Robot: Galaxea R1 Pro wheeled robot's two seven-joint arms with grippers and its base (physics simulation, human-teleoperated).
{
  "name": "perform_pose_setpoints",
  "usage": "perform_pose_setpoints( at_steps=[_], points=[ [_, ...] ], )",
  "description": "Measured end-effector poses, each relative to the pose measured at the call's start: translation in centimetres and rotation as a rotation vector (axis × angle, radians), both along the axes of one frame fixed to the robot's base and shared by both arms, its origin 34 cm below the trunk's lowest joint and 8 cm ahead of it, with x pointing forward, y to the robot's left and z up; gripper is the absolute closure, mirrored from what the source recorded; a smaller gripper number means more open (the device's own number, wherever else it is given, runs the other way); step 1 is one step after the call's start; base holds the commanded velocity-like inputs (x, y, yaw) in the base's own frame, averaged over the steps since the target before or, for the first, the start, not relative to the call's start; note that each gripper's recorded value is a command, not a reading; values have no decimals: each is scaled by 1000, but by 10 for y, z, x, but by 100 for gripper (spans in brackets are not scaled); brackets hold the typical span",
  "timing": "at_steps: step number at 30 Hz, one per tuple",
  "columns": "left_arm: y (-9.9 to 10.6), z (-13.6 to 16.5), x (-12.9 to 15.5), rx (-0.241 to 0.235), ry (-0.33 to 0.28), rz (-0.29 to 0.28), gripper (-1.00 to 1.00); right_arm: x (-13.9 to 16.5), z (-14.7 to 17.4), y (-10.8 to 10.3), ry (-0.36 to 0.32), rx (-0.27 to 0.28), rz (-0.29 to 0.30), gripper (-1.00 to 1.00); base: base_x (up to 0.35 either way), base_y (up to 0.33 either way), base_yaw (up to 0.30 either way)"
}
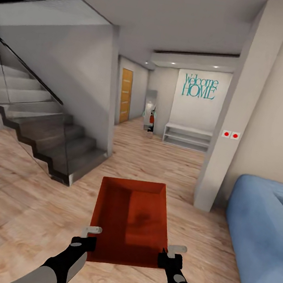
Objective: Move the two storage containers from the living room to the garage. In the garage, place one container on the floor and stack the other container on top of it (either order is fine).
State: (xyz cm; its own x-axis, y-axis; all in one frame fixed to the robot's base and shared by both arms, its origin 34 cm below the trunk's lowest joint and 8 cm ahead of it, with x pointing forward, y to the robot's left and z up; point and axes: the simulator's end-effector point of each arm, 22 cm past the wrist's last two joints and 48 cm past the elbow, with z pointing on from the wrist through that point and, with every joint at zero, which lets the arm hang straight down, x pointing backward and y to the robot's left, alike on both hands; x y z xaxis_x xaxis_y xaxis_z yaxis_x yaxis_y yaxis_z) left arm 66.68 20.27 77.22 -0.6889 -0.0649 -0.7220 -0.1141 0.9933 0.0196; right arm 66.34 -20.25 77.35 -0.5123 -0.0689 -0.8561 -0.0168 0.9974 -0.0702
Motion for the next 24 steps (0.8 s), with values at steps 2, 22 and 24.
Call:
perform_pose_setpoints(
  at_steps=[2,22,24],
  points=[
    [0,0,0,0,0,0,100,0,0,0,0,0,0,100,322,0,-45],
    [0,0,0,0,0,0,100,0,0,0,0,0,0,100,322,0,-4],
    [0,0,0,0,0,0,100,0,0,0,0,0,0,100,322,0,0]
  ],
)
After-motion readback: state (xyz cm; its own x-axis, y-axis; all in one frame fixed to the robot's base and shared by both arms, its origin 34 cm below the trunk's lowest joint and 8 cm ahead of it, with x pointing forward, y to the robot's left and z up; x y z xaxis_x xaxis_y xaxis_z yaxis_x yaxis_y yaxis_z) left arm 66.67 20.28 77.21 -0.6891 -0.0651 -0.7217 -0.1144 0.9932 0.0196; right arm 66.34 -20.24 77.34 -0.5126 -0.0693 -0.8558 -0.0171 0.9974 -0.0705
